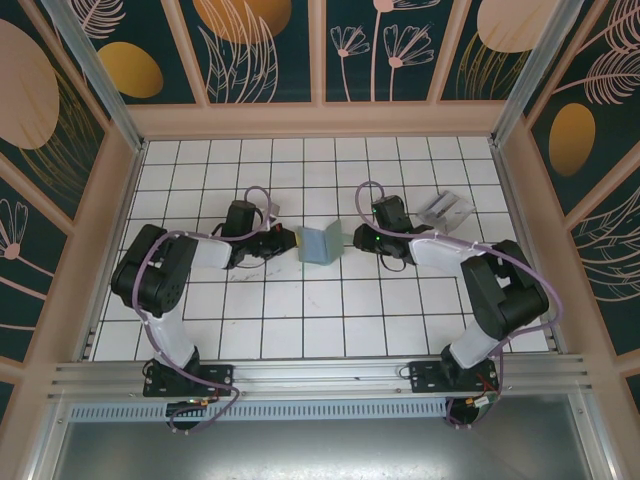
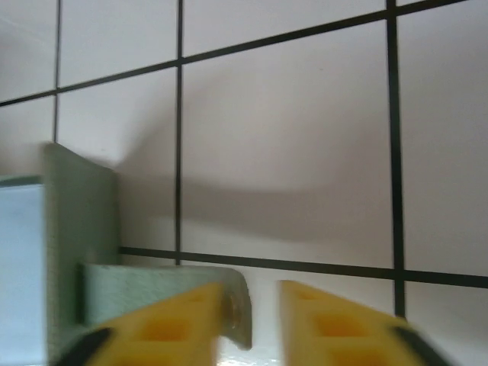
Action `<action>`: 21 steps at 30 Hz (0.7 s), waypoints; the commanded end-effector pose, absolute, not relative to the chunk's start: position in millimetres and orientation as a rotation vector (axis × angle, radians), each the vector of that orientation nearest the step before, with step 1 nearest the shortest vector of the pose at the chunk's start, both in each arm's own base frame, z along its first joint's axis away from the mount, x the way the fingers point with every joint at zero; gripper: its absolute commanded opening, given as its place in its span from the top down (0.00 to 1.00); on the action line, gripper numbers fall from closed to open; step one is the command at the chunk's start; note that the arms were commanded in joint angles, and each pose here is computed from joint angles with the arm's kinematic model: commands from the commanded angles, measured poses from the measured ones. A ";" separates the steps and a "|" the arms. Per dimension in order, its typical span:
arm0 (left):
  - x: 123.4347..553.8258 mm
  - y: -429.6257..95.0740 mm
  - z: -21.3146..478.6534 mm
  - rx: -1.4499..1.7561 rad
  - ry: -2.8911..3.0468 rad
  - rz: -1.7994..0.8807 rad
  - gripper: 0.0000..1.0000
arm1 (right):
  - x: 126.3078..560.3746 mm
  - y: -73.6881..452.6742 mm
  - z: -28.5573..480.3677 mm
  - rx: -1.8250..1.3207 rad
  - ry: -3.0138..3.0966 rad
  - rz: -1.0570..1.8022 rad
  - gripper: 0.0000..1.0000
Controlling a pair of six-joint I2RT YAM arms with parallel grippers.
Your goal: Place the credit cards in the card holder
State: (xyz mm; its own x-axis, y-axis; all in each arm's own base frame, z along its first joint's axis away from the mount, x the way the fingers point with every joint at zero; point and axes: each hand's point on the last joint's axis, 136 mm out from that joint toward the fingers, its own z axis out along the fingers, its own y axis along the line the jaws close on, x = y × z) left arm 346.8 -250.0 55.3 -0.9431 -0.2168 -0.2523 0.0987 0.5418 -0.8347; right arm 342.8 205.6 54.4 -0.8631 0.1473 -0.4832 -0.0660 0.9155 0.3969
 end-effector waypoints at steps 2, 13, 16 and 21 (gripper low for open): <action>351.0 -248.1 101.3 -0.106 2.389 -1.335 1.00 | 344.4 197.7 72.1 0.039 2.512 0.449 0.50; 348.1 -239.7 106.3 -0.134 2.473 -1.236 1.00 | 322.8 284.2 149.4 -0.332 2.276 0.593 0.42; 348.4 -242.6 99.5 -0.148 2.484 -1.268 1.00 | 316.8 305.9 141.6 -0.297 2.325 0.759 0.42; 347.0 -246.2 82.2 -0.118 2.517 -1.280 1.00 | 321.1 303.6 114.3 -0.223 2.418 0.746 0.42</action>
State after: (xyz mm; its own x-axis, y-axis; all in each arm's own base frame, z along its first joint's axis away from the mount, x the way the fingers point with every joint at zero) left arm 351.6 -238.6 88.7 -0.9325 -0.2545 -0.2563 0.0505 0.6108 -0.7902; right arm 318.3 298.0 120.8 -0.7675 -0.0246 -0.6405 -0.3616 0.8417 0.4010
